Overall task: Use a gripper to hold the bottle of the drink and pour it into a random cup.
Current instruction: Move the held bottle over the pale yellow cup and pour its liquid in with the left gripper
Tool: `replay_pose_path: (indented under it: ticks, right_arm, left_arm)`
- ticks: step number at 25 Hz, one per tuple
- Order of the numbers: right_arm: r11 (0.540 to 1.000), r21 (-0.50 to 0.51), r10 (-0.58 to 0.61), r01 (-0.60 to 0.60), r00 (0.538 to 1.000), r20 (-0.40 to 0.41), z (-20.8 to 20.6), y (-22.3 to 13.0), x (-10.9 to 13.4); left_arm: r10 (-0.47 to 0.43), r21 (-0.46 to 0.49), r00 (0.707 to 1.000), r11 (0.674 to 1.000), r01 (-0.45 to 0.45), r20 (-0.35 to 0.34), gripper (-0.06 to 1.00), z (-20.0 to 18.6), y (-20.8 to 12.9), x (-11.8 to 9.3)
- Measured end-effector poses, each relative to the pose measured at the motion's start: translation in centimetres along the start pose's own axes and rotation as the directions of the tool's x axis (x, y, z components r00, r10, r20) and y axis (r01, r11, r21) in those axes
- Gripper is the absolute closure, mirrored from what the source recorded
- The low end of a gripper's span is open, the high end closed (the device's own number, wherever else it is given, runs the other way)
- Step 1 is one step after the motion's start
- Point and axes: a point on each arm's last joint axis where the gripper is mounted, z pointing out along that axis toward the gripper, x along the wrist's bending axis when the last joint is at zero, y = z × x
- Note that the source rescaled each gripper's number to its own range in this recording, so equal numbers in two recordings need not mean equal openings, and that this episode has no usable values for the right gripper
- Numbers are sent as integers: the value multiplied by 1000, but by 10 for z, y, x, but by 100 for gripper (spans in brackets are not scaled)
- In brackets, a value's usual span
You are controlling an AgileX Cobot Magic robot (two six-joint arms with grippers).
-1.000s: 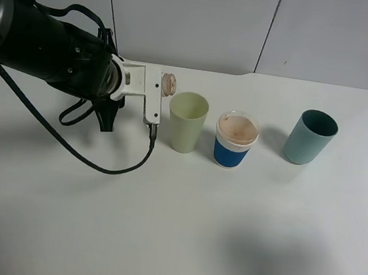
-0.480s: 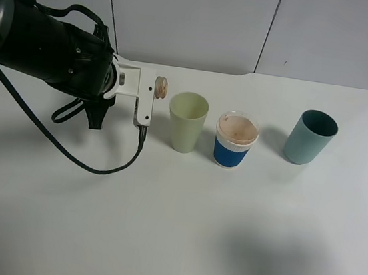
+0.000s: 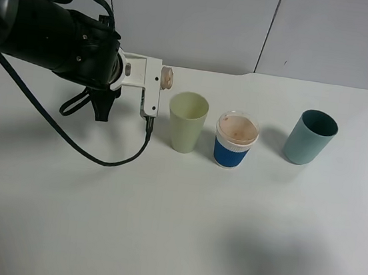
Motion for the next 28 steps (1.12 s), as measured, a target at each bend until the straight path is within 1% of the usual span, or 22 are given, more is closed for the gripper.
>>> replay_pose_path:
  ticks: [3,14,18,21,28]
  right_arm:
    - [1000,0,0,0,1000,0,0,0,0]
    - [1000,0,2,-2,1000,0,0,0,0]
    - [1000,0,3,-3,1000,0,0,0,0]
    - [1000,0,3,-3,1000,0,0,0,0]
    - [1000,0,3,-3,1000,0,0,0,0]
  left_arm:
    - [13,-11,1000,1000,-13,12,92,-1,6,-6]
    - [42,-4,999,999,-42,-3,93,-5,9,-7]
    - [65,-4,998,998,-65,-19,93,-6,11,-7]
    - [69,-5,997,998,-69,-35,93,-7,14,-3]
    - [106,-10,992,994,-107,-67,93,-6,30,3]
